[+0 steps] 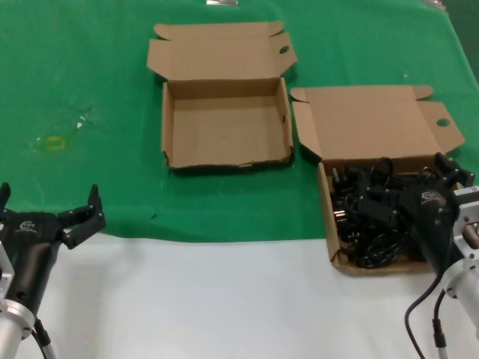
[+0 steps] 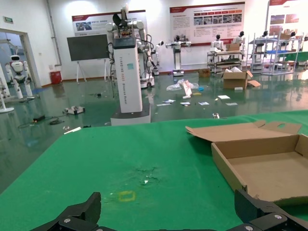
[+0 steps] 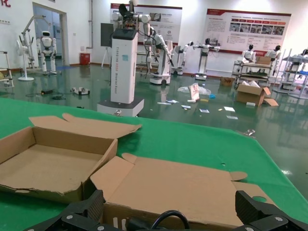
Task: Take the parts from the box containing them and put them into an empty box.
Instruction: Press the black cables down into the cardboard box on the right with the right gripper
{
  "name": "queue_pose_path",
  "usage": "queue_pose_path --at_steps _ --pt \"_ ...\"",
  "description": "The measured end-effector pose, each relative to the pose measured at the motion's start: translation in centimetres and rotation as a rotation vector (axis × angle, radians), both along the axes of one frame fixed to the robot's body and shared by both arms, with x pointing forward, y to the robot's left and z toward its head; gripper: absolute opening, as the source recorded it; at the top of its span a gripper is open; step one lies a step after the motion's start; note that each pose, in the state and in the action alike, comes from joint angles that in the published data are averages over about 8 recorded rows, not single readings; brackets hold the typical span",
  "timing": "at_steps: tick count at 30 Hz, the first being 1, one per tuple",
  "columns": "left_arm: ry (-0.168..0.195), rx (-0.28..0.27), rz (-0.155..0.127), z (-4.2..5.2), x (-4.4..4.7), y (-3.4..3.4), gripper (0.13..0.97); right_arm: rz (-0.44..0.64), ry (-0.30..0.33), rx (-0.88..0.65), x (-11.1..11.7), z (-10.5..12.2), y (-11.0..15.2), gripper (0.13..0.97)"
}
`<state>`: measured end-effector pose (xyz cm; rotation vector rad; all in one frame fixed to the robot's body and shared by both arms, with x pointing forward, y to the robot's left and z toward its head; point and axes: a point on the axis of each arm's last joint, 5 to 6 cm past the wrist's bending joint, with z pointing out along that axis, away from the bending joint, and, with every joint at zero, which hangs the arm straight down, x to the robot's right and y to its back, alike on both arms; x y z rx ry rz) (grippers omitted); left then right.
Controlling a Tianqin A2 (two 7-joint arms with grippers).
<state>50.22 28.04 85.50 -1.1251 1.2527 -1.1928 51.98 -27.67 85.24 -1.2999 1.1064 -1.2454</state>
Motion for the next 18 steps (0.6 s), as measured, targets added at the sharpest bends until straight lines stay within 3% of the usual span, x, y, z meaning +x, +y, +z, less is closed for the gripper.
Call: queue_pose_path --at_steps 18 --pt "0.000 0.000 0.000 0.00 0.00 0.00 0.966 0.000 0.000 0.000 0.00 0.00 0.00 0.966"
